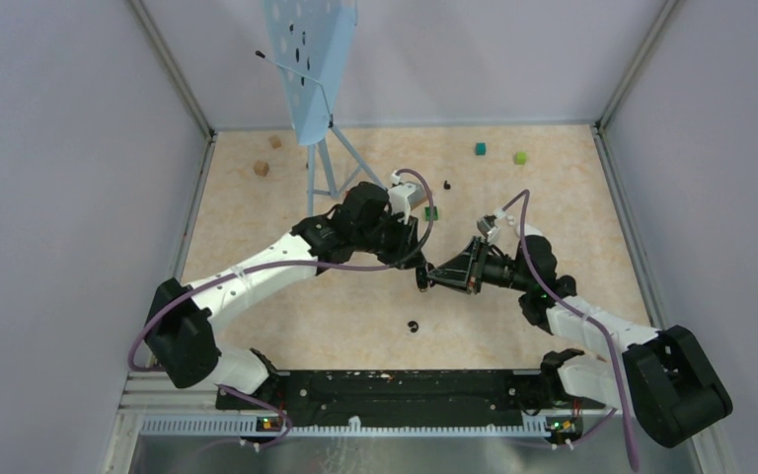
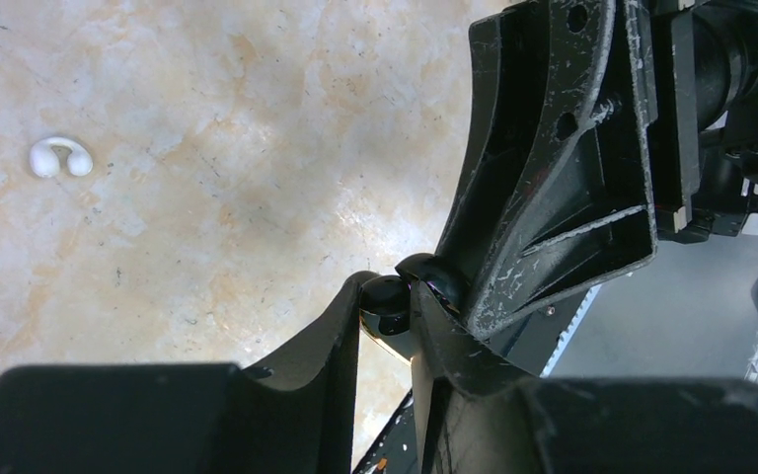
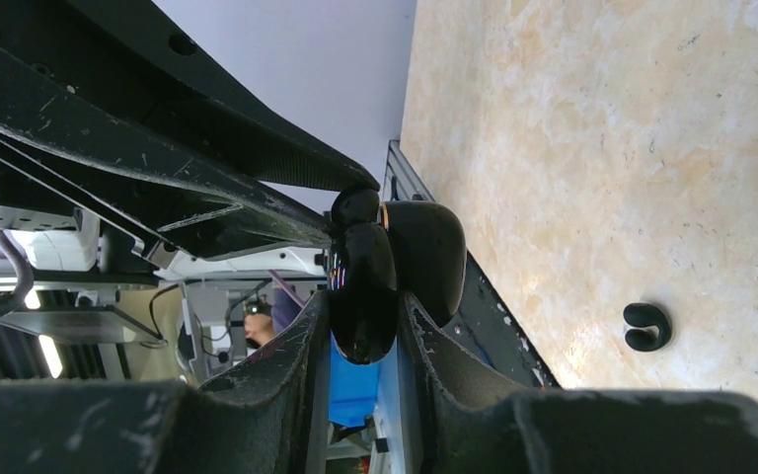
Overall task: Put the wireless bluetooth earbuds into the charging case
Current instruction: Pick up the left earbud from the center of the board.
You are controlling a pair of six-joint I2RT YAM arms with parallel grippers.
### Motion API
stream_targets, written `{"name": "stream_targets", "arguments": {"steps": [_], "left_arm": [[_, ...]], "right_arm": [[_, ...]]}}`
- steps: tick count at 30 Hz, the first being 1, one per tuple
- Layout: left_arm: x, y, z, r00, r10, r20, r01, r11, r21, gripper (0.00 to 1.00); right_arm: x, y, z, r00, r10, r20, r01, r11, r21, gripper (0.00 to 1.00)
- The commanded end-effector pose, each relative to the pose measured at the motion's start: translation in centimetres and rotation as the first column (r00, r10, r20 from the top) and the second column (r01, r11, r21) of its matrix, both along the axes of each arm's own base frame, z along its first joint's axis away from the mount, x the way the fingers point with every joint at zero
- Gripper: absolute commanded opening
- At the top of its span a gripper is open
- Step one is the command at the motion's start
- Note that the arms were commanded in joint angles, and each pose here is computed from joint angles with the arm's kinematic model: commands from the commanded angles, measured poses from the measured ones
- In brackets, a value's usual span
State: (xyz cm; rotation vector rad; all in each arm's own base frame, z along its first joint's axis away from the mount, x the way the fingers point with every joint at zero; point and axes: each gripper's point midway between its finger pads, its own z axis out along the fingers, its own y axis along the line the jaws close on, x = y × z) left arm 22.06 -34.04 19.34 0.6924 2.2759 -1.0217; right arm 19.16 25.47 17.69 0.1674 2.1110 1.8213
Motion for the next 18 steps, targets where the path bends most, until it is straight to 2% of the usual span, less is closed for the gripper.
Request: {"name": "stream_targets", "arguments": {"steps": [1,6,13,18], "left_arm": [[0.3,-0.3,3.9,0.997,0.024,0.078,-0.017,0.996,-0.090,0.27],[-0.1,-0.2,4.2,0.997,0.041,0.072,-0.031,0.990,-0.136,0.27],[0.0,0.4,4.3,0.994,0.099,0.047,-0.091,0.985,-0.144,0.26],[1.0,2.2,4.9,0.962,0.271,0.021,-0.265,0.953,-0.149,0.24]], "right_arm": [[0.9,0.1,2.7,0.995,-0.016,0.096,0.012,0.999,0.041,0.00],[0.9,0.1,2.8,0.995,-0.023,0.098,0.019,0.999,0.042,0.00],[1.0,-0.1,2.5,0.995,-0.038,0.091,0.035,0.999,0.030,0.00],[1.3,-0.4,2.2,0.993,-0.079,0.083,0.078,0.997,0.019,0.00]]}}
